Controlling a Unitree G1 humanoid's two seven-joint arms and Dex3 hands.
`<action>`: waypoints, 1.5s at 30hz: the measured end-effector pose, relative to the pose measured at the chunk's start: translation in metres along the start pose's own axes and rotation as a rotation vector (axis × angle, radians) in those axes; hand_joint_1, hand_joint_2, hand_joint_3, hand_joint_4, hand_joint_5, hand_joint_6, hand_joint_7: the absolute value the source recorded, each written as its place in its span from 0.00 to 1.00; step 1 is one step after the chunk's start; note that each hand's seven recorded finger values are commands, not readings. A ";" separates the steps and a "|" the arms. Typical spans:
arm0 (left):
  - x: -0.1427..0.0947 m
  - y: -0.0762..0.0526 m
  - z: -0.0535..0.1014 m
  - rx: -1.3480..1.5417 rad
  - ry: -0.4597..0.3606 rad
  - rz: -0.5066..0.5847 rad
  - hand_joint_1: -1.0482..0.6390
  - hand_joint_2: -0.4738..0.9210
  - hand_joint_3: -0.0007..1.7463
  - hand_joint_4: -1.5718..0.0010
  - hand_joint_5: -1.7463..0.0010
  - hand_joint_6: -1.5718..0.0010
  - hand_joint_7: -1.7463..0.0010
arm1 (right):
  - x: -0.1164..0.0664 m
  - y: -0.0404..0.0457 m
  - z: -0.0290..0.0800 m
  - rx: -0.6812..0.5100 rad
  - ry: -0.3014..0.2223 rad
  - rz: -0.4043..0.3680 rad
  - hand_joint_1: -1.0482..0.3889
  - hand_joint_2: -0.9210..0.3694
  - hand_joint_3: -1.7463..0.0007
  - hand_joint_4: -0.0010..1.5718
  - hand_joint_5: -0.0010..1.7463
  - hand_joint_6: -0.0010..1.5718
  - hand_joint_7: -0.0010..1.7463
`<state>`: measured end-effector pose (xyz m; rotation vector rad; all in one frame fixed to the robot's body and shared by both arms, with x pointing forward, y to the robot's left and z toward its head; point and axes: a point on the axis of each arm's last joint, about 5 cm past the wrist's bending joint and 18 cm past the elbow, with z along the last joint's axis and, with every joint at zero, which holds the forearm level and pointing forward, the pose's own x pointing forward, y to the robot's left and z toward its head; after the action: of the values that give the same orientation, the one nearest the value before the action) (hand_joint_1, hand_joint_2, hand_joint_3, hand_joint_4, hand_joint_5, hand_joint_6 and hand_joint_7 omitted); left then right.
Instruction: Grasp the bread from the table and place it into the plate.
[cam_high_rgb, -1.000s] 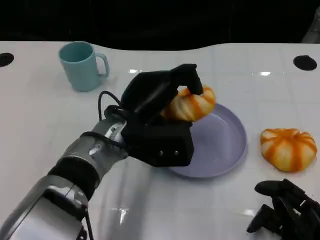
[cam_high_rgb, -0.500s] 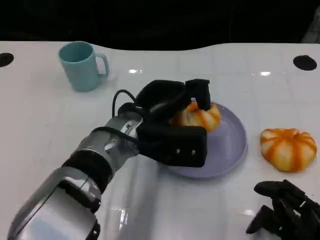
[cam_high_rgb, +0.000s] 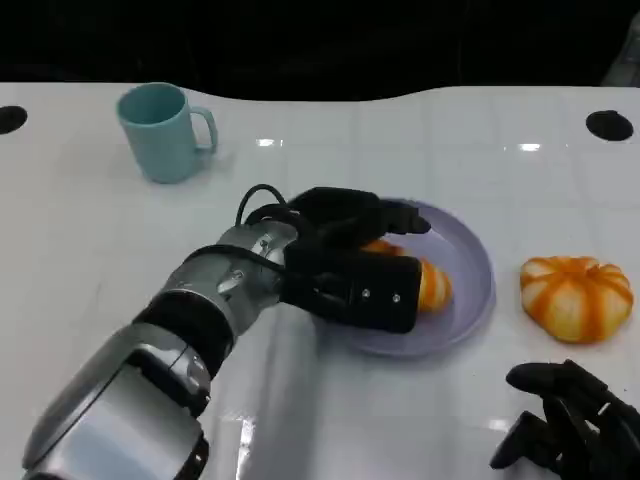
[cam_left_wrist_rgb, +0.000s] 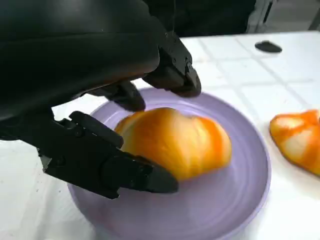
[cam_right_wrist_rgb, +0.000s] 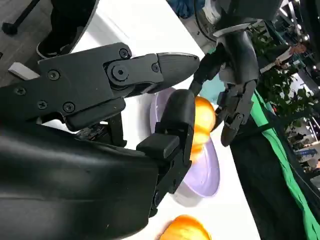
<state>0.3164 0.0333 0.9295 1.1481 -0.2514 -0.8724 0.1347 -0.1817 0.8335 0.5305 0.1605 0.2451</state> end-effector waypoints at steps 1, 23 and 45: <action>-0.001 0.001 -0.001 0.000 0.002 -0.013 0.13 1.00 0.26 0.96 0.89 0.89 1.00 | 0.000 0.0001 0.000 -0.001 0.000 -0.002 0.19 0.00 0.90 0.45 0.83 0.48 0.55; -0.062 -0.006 -0.041 -0.974 -0.296 0.359 0.29 1.00 0.26 0.64 0.46 0.55 0.88 | 0.001 0.0002 0.000 -0.003 0.001 -0.003 0.19 0.00 0.89 0.44 0.83 0.47 0.55; -0.157 -0.081 -0.022 -1.911 -0.243 0.604 0.30 1.00 0.29 0.57 0.00 0.67 0.11 | -0.002 0.0001 -0.001 -0.009 0.009 -0.008 0.18 0.00 0.88 0.44 0.83 0.46 0.56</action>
<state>0.1881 0.1498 0.8889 -0.7988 0.1020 -0.3495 0.1322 -0.1820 0.8333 0.5202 0.1702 0.2405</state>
